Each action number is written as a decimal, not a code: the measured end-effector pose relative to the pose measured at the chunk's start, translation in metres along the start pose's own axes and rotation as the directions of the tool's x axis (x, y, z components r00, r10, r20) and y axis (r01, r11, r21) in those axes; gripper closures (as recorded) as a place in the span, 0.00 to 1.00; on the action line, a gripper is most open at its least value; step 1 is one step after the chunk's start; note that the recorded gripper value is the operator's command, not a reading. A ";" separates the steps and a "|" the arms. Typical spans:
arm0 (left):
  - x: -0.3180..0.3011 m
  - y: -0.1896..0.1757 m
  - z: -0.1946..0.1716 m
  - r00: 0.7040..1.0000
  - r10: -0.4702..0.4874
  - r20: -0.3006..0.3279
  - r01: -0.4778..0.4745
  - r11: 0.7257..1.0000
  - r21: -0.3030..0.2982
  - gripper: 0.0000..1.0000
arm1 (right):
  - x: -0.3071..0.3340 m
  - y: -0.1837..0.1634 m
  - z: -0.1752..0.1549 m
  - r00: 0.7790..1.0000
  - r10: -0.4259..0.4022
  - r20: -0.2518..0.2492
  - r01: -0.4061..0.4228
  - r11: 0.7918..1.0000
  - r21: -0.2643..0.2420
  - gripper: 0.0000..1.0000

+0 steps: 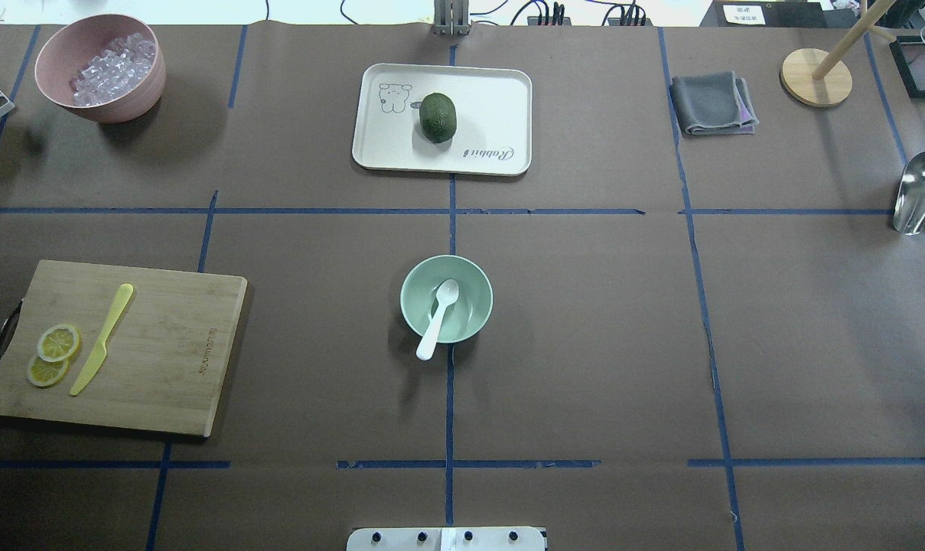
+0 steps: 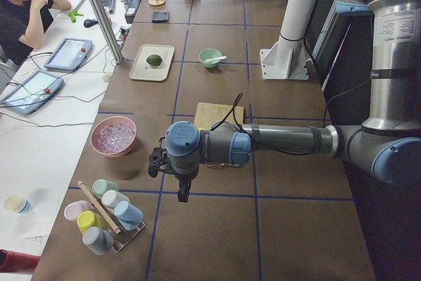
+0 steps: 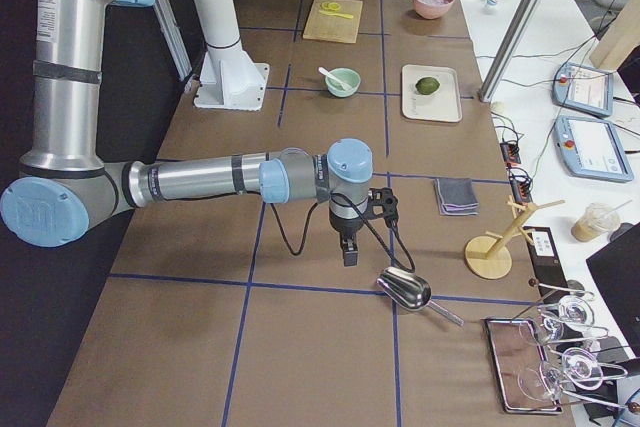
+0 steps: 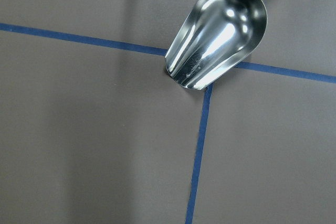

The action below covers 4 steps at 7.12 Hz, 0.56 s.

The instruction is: Place spoon in bowl

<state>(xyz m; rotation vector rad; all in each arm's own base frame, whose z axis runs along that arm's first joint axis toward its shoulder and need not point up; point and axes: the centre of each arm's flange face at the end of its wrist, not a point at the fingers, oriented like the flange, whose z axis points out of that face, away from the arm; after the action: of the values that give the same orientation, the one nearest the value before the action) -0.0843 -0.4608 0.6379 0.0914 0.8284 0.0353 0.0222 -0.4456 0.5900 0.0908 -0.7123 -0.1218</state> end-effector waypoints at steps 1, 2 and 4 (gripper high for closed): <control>0.000 0.000 0.000 1.000 0.001 -0.003 -0.001 1.000 0.000 0.00 | 0.000 0.001 0.000 1.000 0.000 0.000 0.000 1.000 0.000 0.00; 0.000 -0.001 0.000 1.000 0.001 -0.002 -0.001 1.000 0.000 0.00 | 0.000 0.001 0.000 1.000 0.000 0.000 0.000 1.000 0.000 0.00; -0.003 0.000 0.003 1.000 -0.006 0.004 0.006 1.000 -0.005 0.00 | 0.000 0.001 0.000 1.000 0.001 0.001 -0.001 1.000 -0.001 0.00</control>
<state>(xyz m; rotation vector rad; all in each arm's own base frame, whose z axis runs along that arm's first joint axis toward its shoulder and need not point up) -0.0840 -0.4616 0.6418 0.0840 0.8243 0.0319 0.0222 -0.4444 0.5905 0.0894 -0.7134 -0.1212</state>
